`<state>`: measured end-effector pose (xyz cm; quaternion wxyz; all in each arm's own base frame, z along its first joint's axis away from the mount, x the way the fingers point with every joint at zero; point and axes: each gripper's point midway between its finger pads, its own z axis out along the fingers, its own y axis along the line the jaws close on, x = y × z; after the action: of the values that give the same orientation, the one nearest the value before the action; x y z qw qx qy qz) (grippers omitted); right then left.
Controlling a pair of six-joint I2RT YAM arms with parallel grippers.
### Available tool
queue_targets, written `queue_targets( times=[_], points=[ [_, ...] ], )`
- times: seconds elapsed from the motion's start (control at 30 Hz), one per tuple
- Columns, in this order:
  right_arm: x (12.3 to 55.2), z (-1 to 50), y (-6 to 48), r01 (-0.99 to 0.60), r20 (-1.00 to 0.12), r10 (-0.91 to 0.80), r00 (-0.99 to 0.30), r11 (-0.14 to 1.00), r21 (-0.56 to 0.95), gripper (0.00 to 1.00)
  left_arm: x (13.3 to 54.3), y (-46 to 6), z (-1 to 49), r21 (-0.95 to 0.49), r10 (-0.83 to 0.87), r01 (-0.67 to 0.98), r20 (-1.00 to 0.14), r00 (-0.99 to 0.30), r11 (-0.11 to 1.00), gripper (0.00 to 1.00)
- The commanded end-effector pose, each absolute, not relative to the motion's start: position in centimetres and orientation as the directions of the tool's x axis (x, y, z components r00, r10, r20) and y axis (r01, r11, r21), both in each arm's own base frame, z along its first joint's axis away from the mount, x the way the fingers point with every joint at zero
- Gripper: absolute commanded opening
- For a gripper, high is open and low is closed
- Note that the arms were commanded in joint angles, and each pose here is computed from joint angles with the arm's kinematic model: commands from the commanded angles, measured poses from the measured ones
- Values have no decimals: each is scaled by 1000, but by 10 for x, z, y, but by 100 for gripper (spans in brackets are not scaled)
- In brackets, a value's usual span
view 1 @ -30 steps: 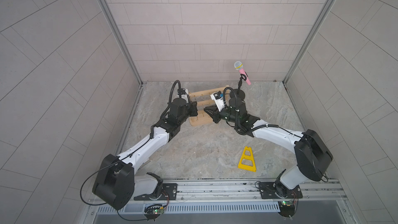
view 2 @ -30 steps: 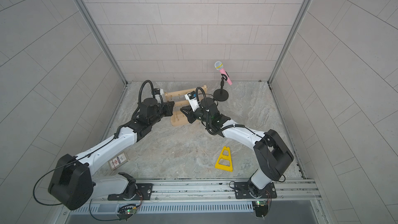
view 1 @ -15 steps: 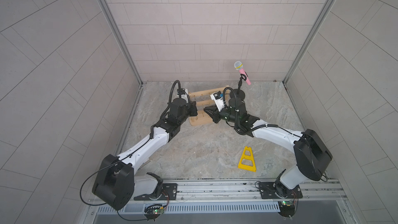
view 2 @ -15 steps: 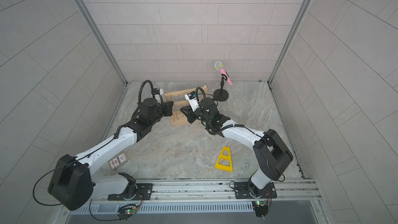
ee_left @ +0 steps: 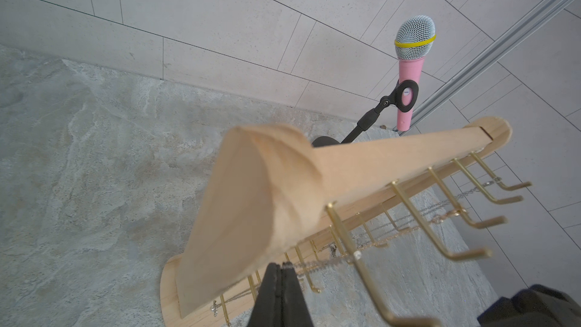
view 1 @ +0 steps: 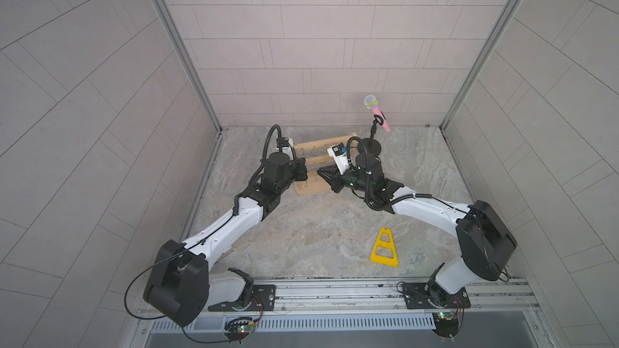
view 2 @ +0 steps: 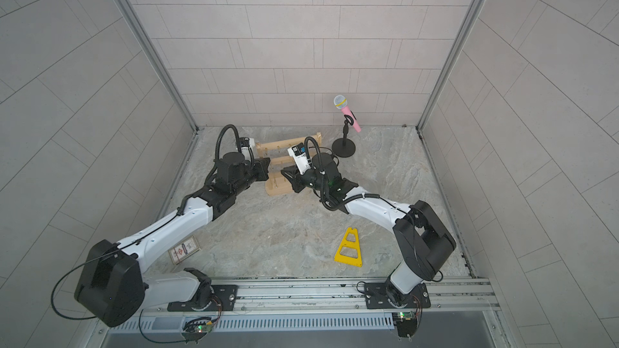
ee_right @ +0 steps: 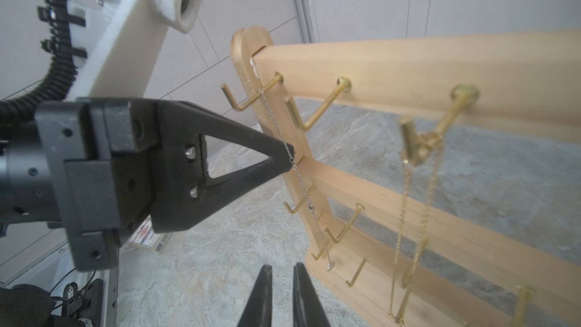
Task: Hang the necklace on the jewelry display stand
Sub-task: Hang the necklace on the stand.
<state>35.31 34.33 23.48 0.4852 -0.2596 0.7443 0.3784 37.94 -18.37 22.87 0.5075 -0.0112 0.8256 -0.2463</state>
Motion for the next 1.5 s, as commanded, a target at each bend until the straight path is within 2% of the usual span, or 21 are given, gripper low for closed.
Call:
queue_targets(
  times=[0.0,0.67,1.27,1.47],
  points=[
    [354,236,343,-755,-921,-7,-390,575,315,16,377,-184,245,-408,-262,253,-849,-459,877,3],
    [354,233,342,-755,-920,-14,-392,576,313,16,386,-184,244,-390,-256,233,-855,-451,891,19],
    [354,233,342,-755,-920,-14,-392,576,313,16,392,-187,238,-394,-258,228,-849,-461,891,23],
    [354,234,342,-757,-921,-14,-390,574,312,16,394,-189,237,-401,-262,232,-847,-461,886,17]
  ],
)
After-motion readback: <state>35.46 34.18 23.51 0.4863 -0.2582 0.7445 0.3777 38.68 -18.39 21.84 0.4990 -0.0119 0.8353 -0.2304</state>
